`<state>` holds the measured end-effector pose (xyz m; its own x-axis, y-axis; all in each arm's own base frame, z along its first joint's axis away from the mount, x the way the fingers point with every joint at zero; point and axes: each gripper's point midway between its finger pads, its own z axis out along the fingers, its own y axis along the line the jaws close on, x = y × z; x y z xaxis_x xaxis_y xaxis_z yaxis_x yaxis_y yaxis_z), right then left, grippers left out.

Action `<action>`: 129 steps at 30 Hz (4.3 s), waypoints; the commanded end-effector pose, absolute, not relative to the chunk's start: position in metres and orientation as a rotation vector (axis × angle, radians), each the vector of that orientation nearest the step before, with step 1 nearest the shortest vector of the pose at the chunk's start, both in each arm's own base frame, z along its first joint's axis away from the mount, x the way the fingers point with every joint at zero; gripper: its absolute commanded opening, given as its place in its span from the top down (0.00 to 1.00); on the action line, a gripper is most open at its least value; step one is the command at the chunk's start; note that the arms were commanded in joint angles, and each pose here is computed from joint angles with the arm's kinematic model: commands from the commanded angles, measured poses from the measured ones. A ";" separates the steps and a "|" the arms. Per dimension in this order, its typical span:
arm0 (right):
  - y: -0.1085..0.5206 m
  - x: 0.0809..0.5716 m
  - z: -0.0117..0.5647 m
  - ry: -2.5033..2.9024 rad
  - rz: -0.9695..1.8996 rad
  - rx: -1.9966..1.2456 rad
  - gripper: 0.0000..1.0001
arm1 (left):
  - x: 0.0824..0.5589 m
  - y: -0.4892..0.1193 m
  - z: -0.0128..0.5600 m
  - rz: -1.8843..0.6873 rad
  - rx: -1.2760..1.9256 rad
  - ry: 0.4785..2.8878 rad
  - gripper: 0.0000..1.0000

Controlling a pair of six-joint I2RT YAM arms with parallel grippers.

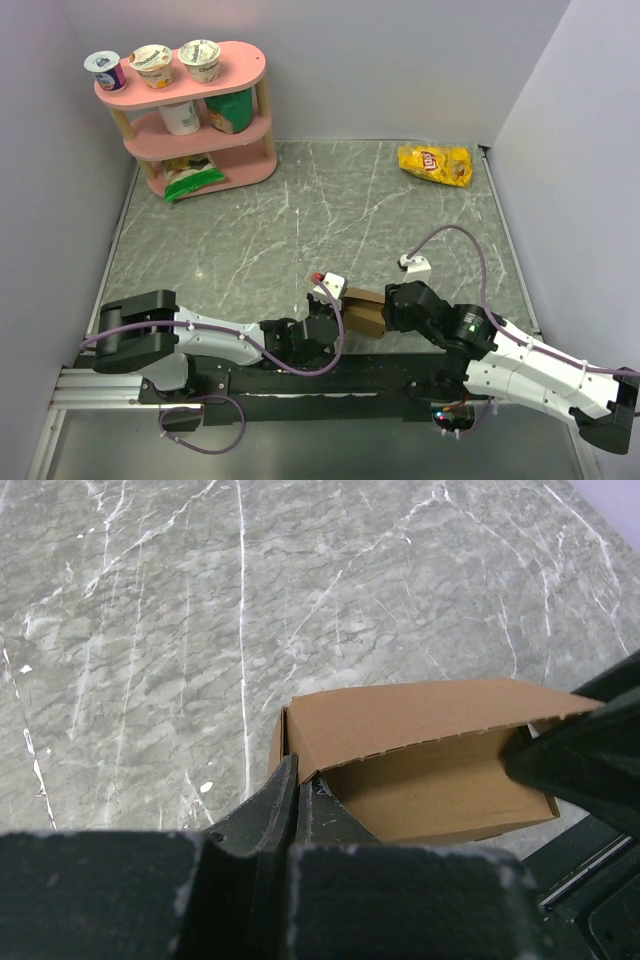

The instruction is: Fold the paper box

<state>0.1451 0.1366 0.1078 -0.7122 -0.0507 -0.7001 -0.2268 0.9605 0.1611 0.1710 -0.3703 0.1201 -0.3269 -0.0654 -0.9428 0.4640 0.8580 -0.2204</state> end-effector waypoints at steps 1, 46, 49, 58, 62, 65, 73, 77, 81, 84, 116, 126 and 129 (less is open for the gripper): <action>0.150 0.161 0.126 2.254 0.372 -0.185 0.57 | 0.155 -0.350 0.066 -0.421 0.487 1.958 0.99; 0.152 0.174 0.172 2.337 0.707 -0.217 0.99 | 0.151 -0.357 0.050 -0.103 0.748 1.877 0.99; 0.155 0.174 0.175 2.326 0.747 -0.220 0.99 | 0.151 -0.356 0.049 -0.101 0.748 1.880 0.99; 0.155 0.176 0.177 2.328 0.811 -0.186 0.99 | 0.151 -0.355 0.049 -0.095 0.752 1.880 0.99; 0.154 0.178 0.180 2.325 0.816 -0.187 1.00 | 0.150 -0.355 0.049 -0.100 0.750 1.882 0.99; 0.150 0.176 0.175 2.337 0.779 -0.199 1.00 | 0.150 -0.357 0.050 -0.110 0.747 1.883 0.99; 0.138 0.169 0.167 2.394 0.702 -0.232 1.00 | 0.149 -0.359 0.047 -0.093 0.750 1.902 0.99; 0.140 0.169 0.167 2.406 0.710 -0.254 1.00 | 0.149 -0.359 0.047 -0.090 0.746 1.906 0.99; 0.141 0.168 0.161 2.423 0.711 -0.261 1.00 | 0.149 -0.359 0.049 -0.098 0.736 1.912 0.99; 0.139 0.165 0.154 2.437 0.702 -0.271 1.00 | 0.148 -0.360 0.050 -0.106 0.730 1.916 0.99; 0.142 0.151 0.127 2.561 0.499 -0.293 1.00 | 0.158 -0.361 0.055 -0.157 0.660 1.986 0.99; 0.158 0.143 0.105 2.530 0.478 -0.208 1.00 | 0.161 -0.359 0.054 -0.170 0.639 2.012 0.99; 0.159 0.141 0.105 2.499 0.470 -0.180 1.00 | 0.162 -0.358 0.051 -0.175 0.637 2.027 0.99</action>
